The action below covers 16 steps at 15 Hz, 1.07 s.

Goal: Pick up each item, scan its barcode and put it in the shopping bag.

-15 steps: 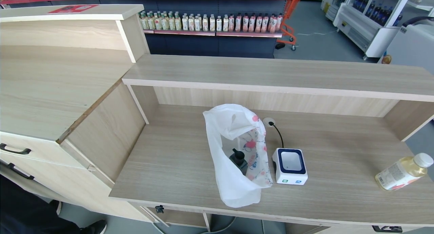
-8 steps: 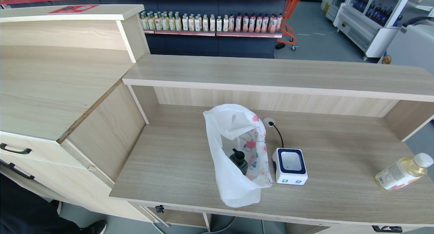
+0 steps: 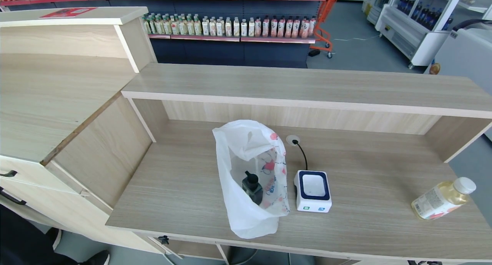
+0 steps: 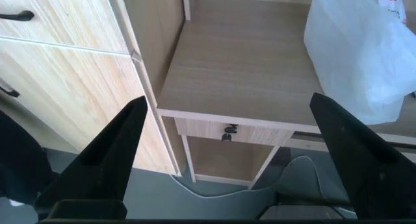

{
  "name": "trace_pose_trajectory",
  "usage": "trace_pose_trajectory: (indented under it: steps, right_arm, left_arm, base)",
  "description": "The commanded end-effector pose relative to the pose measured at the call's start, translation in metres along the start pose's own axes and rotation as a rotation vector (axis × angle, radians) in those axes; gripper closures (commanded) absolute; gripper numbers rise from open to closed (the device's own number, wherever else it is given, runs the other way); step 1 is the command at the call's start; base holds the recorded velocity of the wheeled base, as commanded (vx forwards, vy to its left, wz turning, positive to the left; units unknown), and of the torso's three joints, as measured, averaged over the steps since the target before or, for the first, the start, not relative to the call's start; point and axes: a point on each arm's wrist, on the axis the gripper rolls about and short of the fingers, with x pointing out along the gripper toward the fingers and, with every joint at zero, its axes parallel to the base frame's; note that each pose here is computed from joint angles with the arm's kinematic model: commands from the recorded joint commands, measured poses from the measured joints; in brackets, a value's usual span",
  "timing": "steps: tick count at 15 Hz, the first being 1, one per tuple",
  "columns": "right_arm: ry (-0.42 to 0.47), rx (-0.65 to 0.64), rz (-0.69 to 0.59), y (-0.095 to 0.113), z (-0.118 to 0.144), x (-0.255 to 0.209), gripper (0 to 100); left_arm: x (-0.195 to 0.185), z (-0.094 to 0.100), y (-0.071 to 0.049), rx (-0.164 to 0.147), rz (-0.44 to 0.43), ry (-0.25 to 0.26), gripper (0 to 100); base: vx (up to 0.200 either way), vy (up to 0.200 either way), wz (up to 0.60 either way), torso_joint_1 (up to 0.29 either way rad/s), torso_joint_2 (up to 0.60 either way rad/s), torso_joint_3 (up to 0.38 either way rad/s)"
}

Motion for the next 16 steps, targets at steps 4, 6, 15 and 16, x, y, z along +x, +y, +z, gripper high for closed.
trace_pose_trajectory:
  steps: [4, 6, 15, 16]
  right_arm:
    - [0.008, -0.001, -0.001, 0.0, 0.0001, 0.0005, 0]
    - [0.008, -0.001, -0.001, 0.0, 0.0001, 0.0005, 0]
    - [0.008, -0.007, -0.001, 0.0, 0.0001, 0.0005, 0]
    - [0.008, -0.007, -0.001, 0.0, 0.0001, 0.0005, 0]
  left_arm:
    - [0.0, 0.0, 0.0, -0.002, 0.001, 0.0, 0]
    - [0.0, 0.0, 0.0, -0.002, 0.001, 0.0, 0]
    - [0.0, 0.0, 0.0, 0.0, 0.001, 0.0, 0]
    - [0.0, 0.0, 0.0, -0.002, 0.001, 0.0, 0]
  base:
    - [0.0, -0.2, 0.0, 0.002, 0.0, 0.004]
    - [0.0, -0.2, 0.0, 0.005, 0.0, 0.0]
    - [-0.044, -0.2, 0.0, 0.003, 0.0, 0.002]
    - [-0.2, -0.2, 0.0, 0.007, 0.0, 0.002]
